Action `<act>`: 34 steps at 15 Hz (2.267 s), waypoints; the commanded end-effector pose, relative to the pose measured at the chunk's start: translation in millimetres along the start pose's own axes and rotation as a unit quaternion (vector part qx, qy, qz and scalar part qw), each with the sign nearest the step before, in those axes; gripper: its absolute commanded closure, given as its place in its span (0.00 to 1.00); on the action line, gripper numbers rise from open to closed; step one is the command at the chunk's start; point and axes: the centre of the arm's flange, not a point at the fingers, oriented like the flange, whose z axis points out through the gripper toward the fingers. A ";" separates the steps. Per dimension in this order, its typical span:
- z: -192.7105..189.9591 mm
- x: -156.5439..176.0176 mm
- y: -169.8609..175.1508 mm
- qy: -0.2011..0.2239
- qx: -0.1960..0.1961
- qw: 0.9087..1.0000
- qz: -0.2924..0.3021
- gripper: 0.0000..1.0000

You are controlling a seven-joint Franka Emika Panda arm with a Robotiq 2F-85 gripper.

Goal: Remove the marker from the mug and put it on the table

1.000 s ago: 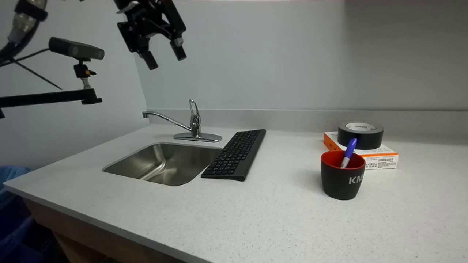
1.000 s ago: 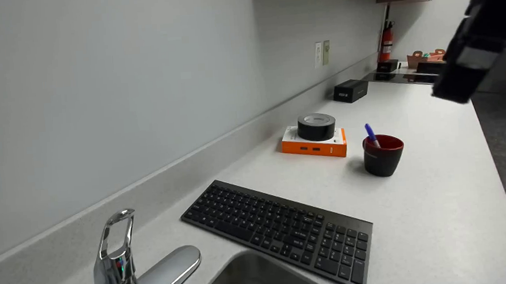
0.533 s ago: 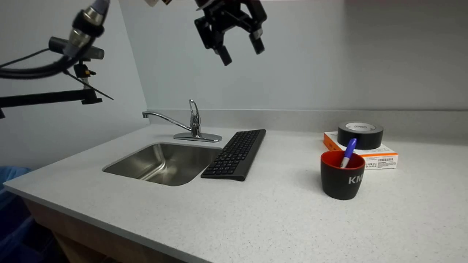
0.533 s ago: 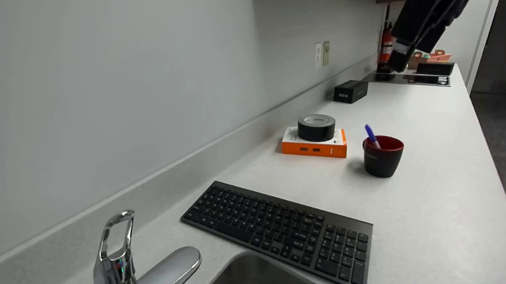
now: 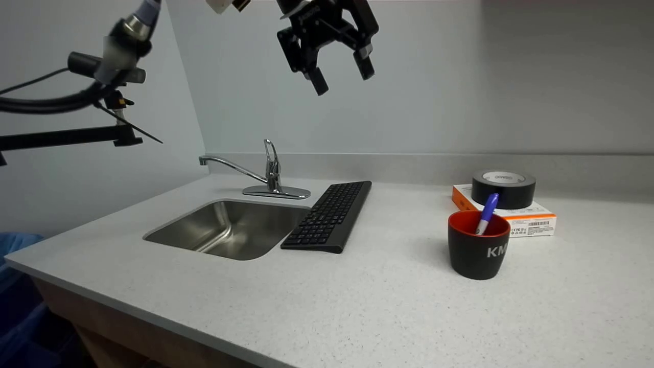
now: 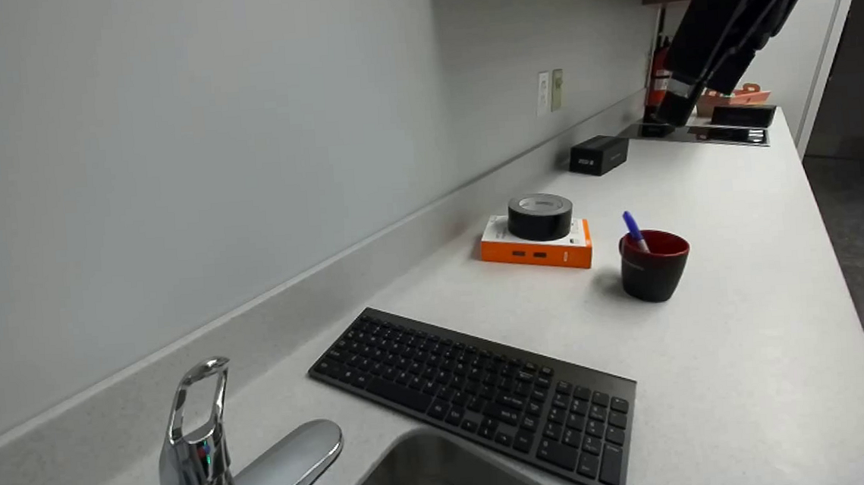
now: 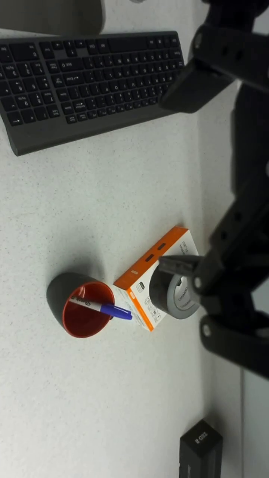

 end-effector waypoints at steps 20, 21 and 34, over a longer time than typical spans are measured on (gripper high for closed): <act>160.9 35.7 134.8 -0.009 -0.051 0.980 0.192 0.00; 164.1 36.2 133.8 -0.012 -0.052 0.980 0.192 0.00; 221.5 34.9 123.8 0.027 -0.063 0.978 0.197 0.00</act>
